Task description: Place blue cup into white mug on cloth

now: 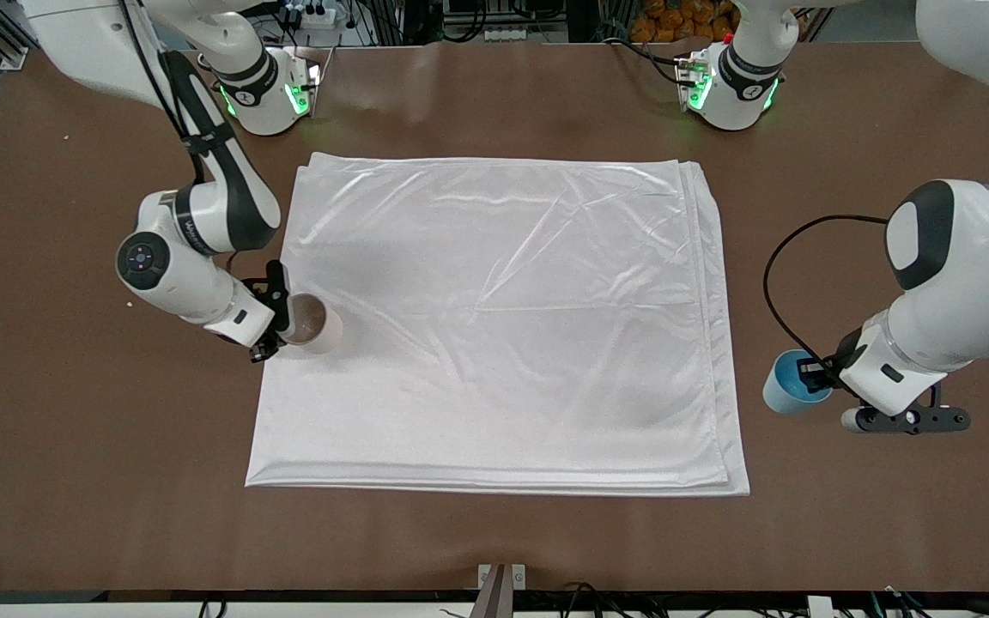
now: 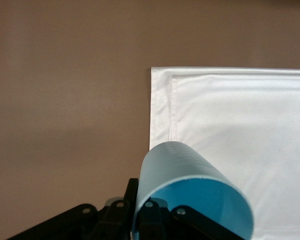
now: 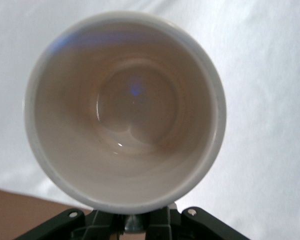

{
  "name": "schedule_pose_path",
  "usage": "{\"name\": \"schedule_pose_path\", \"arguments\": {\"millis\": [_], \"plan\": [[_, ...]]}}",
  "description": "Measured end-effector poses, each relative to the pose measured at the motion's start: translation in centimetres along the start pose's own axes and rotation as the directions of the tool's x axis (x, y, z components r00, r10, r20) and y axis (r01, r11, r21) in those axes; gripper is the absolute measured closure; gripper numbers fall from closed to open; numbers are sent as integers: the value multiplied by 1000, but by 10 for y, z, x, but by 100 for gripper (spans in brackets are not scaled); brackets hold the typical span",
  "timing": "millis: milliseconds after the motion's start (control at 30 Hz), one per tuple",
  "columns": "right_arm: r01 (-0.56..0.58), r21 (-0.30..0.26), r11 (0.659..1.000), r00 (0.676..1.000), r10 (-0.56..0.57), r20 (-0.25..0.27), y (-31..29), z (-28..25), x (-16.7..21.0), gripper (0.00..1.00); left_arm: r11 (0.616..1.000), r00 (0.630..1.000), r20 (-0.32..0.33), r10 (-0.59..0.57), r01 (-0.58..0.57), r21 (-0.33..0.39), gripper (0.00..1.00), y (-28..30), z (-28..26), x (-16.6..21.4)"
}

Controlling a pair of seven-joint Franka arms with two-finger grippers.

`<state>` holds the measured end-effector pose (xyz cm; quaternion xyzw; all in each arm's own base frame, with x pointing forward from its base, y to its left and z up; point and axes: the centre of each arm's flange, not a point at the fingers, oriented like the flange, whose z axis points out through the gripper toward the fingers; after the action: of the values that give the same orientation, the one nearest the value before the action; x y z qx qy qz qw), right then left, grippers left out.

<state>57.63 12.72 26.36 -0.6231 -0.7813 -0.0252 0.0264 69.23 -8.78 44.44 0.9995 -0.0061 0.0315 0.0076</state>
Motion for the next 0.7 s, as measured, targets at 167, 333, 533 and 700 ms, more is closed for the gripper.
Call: {"name": "schedule_pose_path", "arguments": {"millis": [167, 333, 533, 700], "plan": [[-37, 10, 999, 999, 37, 2, -2, 0, 38, 81, 1000, 1000, -4, 0, 0, 0, 96, 0, -3, 0], [-76, 12, 997, 997, 76, 22, -5, 1, 71, 81, 1000, 1000, -13, 2, -2, 1, 96, 1, -14, -2], [-132, 2, 991, 989, 132, 67, -13, 5, 121, 81, 1000, 1000, -10, 20, -20, -2, 96, 9, -26, -8], [-172, -6, 985, 982, 172, 75, -22, 8, 161, 81, 999, 999, -14, 36, -36, -10, 96, 19, -31, -10]]}}
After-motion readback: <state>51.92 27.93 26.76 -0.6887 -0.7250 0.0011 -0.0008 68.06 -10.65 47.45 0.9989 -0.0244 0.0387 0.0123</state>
